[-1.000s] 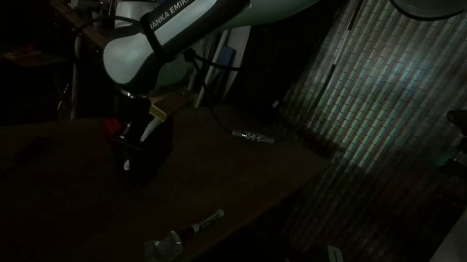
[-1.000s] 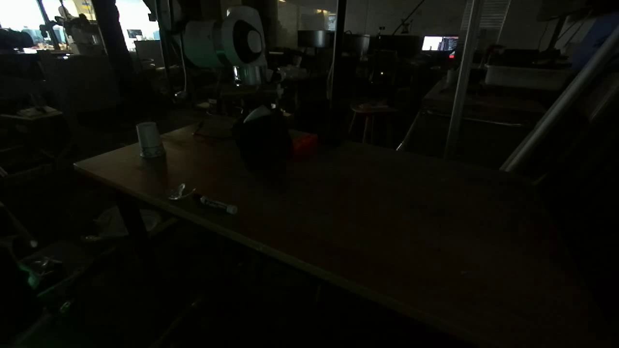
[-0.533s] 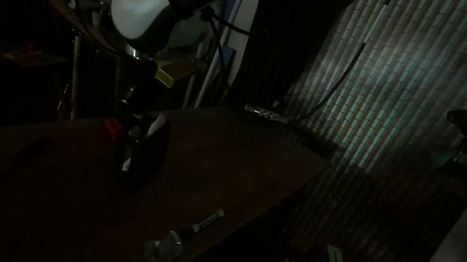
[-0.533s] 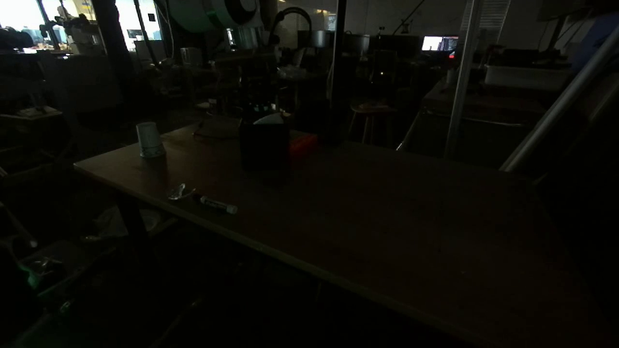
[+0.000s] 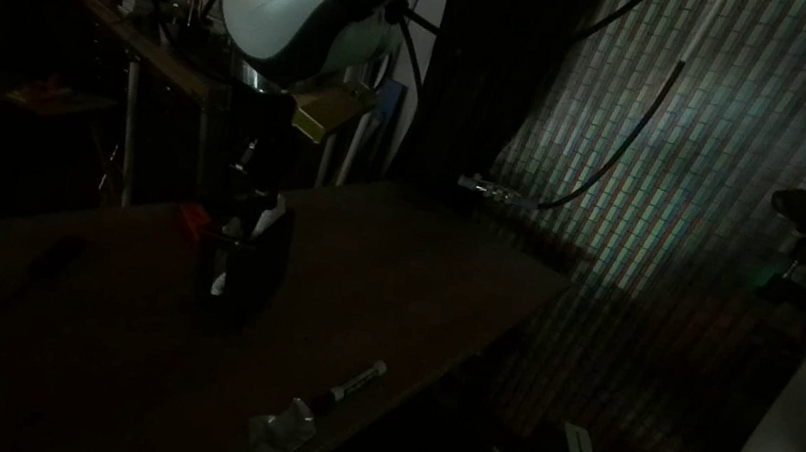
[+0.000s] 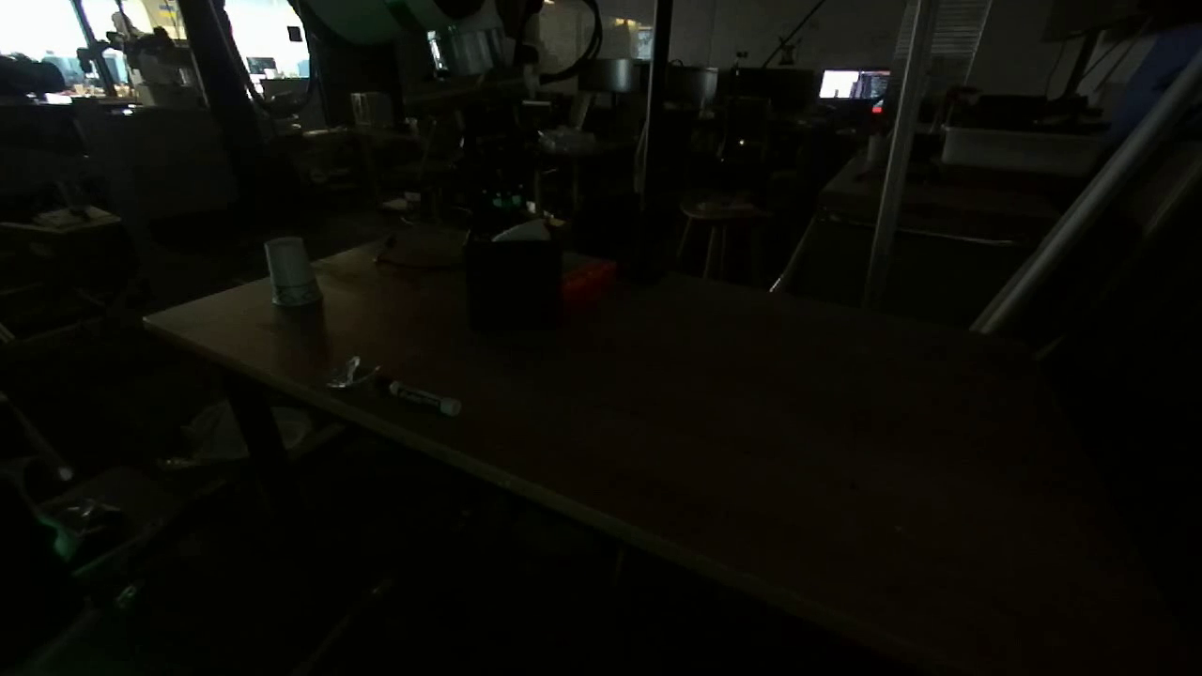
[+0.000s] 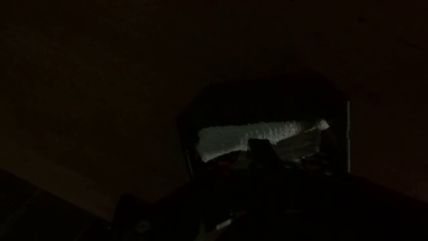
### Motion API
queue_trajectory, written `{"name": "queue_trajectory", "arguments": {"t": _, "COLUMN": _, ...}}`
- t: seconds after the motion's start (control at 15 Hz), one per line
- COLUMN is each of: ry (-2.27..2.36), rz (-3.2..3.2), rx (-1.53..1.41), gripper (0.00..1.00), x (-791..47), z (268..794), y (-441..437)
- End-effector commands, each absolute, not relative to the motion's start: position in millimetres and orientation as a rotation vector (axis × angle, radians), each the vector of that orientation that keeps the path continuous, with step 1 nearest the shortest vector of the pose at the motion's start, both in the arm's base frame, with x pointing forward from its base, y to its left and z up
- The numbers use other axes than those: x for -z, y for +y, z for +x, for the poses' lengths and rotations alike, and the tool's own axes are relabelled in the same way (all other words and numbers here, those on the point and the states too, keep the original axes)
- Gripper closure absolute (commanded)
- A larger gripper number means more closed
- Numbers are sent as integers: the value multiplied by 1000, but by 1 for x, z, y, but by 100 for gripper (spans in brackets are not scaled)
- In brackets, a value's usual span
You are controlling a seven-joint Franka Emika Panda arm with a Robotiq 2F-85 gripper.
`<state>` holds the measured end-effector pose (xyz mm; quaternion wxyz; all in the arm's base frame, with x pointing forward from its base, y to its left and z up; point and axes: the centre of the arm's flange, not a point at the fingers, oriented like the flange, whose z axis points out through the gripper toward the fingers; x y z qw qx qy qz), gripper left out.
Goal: Put the towel inside the basket
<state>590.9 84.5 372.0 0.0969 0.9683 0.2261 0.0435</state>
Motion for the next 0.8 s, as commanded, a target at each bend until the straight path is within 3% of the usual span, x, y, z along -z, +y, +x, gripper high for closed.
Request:
{"name": "queue_trajectory", "arguments": {"t": 0.0, "ry": 625, "rz": 2834, "rx": -129, "gripper": 100, "x": -379, "z": 582, "y": 70}}
{"name": "queue_trajectory", "arguments": {"t": 0.73, "ry": 654, "rz": 2833, "rx": -101, "gripper": 100, "x": -362, "z": 601, "y": 68}}
